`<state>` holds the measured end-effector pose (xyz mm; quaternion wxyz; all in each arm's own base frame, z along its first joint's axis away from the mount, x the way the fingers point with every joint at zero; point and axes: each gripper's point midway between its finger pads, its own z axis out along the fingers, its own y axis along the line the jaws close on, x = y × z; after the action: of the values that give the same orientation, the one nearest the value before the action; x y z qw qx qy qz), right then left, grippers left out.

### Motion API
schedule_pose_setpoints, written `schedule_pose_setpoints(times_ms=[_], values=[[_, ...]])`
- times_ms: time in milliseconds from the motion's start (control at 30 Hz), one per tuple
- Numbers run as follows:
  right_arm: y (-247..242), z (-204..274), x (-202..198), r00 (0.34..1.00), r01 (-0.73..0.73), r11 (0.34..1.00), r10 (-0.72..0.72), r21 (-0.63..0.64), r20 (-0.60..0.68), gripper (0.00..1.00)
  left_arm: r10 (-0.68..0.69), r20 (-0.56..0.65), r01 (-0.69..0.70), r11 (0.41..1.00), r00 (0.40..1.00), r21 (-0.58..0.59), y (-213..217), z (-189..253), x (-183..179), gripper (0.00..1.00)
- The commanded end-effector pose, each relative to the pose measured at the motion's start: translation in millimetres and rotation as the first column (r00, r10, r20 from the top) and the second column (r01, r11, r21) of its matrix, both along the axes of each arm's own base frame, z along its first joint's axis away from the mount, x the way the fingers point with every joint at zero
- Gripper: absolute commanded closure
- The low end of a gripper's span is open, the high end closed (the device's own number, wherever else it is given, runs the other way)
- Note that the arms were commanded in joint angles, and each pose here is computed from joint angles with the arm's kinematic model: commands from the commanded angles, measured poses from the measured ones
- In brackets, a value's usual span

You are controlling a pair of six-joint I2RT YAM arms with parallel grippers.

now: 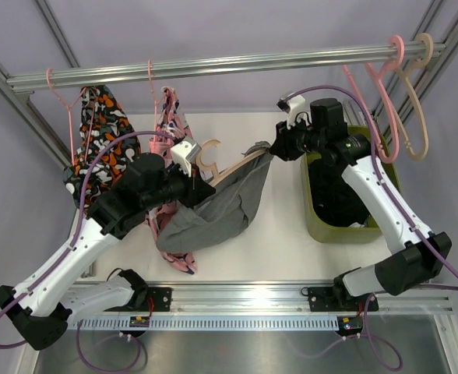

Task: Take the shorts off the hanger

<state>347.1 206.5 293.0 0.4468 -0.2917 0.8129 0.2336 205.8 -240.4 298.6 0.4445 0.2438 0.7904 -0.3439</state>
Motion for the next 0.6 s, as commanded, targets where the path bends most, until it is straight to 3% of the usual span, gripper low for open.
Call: schedule_pose_setpoints(times_ms=[0,133,200,267,400,467,500,567], values=[[6.3,12.7,13.8,0.997,0.01,1.0,-0.011,0.01,0.076,0.72,-0.036,0.122,0.052,0.99,0.992,-0.133,-7.0,48.9,-7.0,1.0],[11.1,14.0,16.4,0.997,0.0,1.0,-0.001,0.014,0.077,0.74,-0.05,0.111,0.065,0.989,0.993,-0.132,-8.9,45.9,-8.9,1.0],[15.7,14.4,16.5,0.997,-0.013,1.0,0.012,0.009,0.08,0.7,-0.058,0.105,0.071,0.989,0.993,-0.131,-10.4,44.9,-9.0,1.0],[20.5,12.0,17.0,0.997,-0.025,1.0,0.025,-0.002,0.075,0.6,-0.06,0.105,0.073,0.989,0.993,-0.13,-11.2,44.9,-8.5,1.0],[23.5,3.8,19.8,0.998,-0.023,1.0,0.024,-0.017,0.062,0.6,-0.062,0.114,0.077,0.988,0.992,-0.13,-11.6,48.7,-8.0,1.0],[21.6,-0.5,22.4,0.998,-0.006,0.999,0.008,-0.032,0.063,0.65,-0.063,0.115,0.078,0.989,0.991,-0.128,-11.6,48.9,-7.9,1.0],[20.4,-1.9,24.8,0.998,0.005,0.999,-0.002,-0.038,0.065,0.77,-0.064,0.117,0.078,0.989,0.991,-0.127,-11.4,49.2,-7.9,1.0],[12.0,-1.6,32.7,0.994,0.058,0.997,-0.052,-0.06,0.091,0.91,-0.063,0.118,0.077,0.99,0.991,-0.12,-10.1,49.2,-8.4,1.0]])
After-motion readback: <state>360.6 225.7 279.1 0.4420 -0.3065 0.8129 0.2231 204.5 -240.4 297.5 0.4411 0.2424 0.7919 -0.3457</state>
